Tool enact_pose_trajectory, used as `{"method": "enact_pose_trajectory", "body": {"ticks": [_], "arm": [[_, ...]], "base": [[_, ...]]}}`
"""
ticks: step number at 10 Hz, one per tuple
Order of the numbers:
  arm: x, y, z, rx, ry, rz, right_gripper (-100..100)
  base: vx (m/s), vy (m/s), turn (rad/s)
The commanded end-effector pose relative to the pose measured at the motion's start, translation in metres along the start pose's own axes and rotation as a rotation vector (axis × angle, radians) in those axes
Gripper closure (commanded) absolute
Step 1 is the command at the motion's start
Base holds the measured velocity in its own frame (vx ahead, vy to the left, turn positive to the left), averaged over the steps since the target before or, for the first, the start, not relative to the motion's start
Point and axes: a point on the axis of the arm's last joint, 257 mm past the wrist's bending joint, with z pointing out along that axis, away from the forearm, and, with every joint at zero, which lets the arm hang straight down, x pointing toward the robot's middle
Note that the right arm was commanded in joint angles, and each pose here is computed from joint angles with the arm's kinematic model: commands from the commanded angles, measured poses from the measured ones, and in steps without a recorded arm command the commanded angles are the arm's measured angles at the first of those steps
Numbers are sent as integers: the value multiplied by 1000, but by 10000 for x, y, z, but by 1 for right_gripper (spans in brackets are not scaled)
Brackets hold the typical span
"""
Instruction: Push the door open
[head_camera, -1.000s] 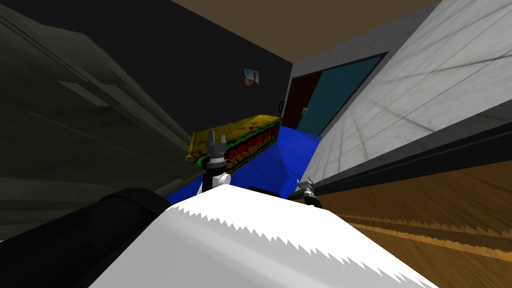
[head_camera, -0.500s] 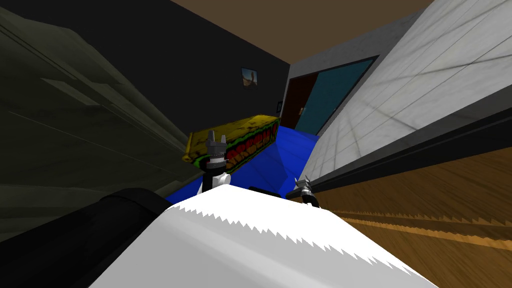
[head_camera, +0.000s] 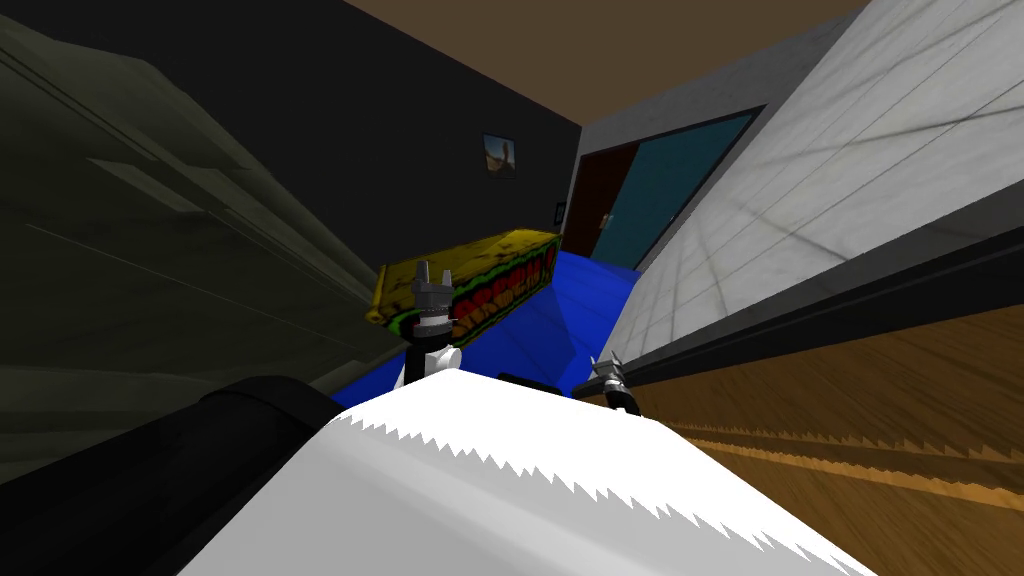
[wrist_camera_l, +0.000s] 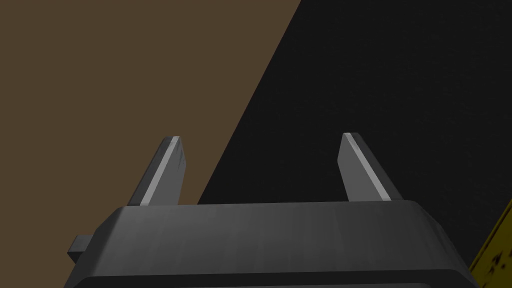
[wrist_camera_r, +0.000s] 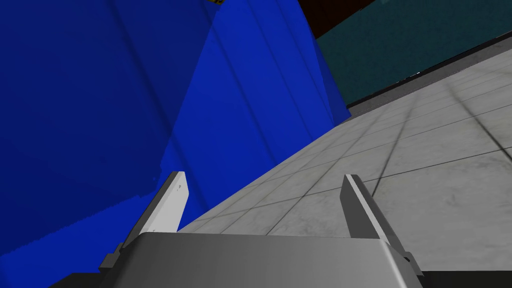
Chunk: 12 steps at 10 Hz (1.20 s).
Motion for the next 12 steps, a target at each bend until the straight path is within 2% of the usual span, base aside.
{"method": "enact_pose_trajectory", "body": {"ticks": [1,2,3,5,6,10,12], "arm": [[-258,185,-36,-26,-37,-18,-100],[-137,267,19,-44,-11,-18,-100],[-55,-140,1,29,-30,17,-100],[-75,-164,-10,35,-36,20,-100],[-144,-245,-46,56,-59,31,-100],[-101,-216,-24,49,-49,31,-100],[-179,-286,-65,66,-70,36,-100]], "base": [[-2,-1,-24],[-4,-8,-30],[14,-53,-66],[8,-53,-4],[7,-81,-60],[-6,-14,-5],[7,4,-24]]}}
